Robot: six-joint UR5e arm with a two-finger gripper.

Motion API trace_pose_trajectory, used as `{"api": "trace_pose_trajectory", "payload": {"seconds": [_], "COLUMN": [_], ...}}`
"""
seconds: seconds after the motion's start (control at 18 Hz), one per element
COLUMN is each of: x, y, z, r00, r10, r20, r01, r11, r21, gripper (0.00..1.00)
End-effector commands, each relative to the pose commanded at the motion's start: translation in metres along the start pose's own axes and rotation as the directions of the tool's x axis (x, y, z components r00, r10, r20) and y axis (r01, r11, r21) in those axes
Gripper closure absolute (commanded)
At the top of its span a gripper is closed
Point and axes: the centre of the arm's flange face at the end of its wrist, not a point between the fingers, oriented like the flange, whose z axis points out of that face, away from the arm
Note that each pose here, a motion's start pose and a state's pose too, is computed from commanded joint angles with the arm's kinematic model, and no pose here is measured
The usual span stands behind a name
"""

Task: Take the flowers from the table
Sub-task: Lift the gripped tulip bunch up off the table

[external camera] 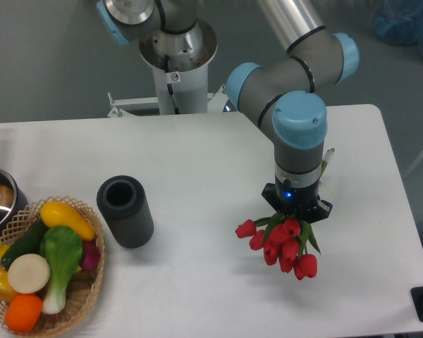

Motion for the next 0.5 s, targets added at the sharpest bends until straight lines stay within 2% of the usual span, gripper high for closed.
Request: {"api": "trace_pose_trajectory", "payload": {"seconds": [0.17,0.5], "x": [-0.001,-0.005], "y": [0.002,0.002], "z": [-0.009,-0.015], "r00": [0.997,0.995], "r10": [0.075,0.08], "r20": [-0.031,-0.051], "r01": [-0.075,-0.082], "r11": [0.997,0.996], "r21": [-0.02,-0.034], "gripper": [0.9,0.9]}}
